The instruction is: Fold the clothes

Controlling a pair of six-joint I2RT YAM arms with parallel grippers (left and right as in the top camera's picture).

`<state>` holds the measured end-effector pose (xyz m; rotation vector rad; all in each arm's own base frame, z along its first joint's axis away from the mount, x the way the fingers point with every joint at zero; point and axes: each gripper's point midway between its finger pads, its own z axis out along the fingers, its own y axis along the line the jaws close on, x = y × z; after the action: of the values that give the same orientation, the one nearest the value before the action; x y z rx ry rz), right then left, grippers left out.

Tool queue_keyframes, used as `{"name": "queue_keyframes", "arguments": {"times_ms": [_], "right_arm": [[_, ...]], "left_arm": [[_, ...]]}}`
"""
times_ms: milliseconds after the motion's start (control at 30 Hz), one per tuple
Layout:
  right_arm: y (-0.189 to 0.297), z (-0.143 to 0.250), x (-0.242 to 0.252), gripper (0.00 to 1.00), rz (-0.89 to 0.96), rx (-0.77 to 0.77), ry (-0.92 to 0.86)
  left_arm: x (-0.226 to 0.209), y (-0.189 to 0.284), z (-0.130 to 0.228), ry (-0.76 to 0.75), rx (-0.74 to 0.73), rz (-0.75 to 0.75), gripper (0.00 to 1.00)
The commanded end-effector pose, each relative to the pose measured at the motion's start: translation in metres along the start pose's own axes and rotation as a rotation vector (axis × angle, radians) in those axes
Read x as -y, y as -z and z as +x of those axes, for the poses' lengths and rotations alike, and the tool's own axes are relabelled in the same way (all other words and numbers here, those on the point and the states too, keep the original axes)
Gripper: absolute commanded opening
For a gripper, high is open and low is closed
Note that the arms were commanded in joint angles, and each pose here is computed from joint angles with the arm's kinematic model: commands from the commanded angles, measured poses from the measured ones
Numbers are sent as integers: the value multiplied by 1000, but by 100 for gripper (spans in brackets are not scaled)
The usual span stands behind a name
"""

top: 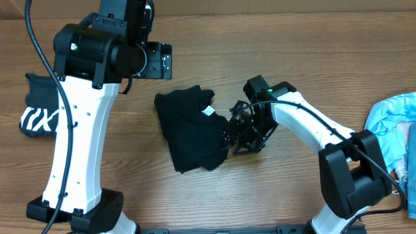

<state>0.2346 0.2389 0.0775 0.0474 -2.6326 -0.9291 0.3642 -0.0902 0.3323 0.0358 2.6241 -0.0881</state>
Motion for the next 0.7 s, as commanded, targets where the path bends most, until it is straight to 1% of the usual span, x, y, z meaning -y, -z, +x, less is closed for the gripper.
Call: {"name": "queue_keyframes", "arguments": {"times_ms": [0, 67, 133, 233, 300, 367, 400, 467, 533, 633, 667], "right_arm": [[-10, -16, -15, 64, -48, 57, -125], [-22, -27, -13, 64, -36, 113, -181], [-28, -26, -16, 65, -36, 112, -196], [-36, -11, -14, 69, 1, 68, -211], [-36, -12, -13, 71, 11, 75, -208], [-35, -24, -7, 73, 49, 137, -207], [-34, -28, -2, 76, 73, 167, -235], [-38, -37, 2, 77, 68, 211, -267], [-42, -37, 5, 77, 56, 217, -308], [-47, -35, 4, 76, 54, 213, -295], [-47, -37, 1, 70, 47, 219, -285]], "left_arm": [[-2, 5, -4, -23, 24, -15, 88], [-2, 5, -4, -23, 22, -15, 88], [-3, 5, -3, -23, 20, -16, 88], [-3, 5, -3, -23, 18, -15, 88], [-3, 5, -3, -23, 19, -15, 88], [-2, 5, -3, -23, 20, -15, 88], [-2, 5, -3, -23, 20, -15, 88], [-2, 5, -3, -24, 19, -15, 88], [-2, 5, -3, -24, 18, -15, 87], [-2, 5, -2, -24, 16, -16, 87], [-2, 5, -2, -24, 16, -16, 87]]}}
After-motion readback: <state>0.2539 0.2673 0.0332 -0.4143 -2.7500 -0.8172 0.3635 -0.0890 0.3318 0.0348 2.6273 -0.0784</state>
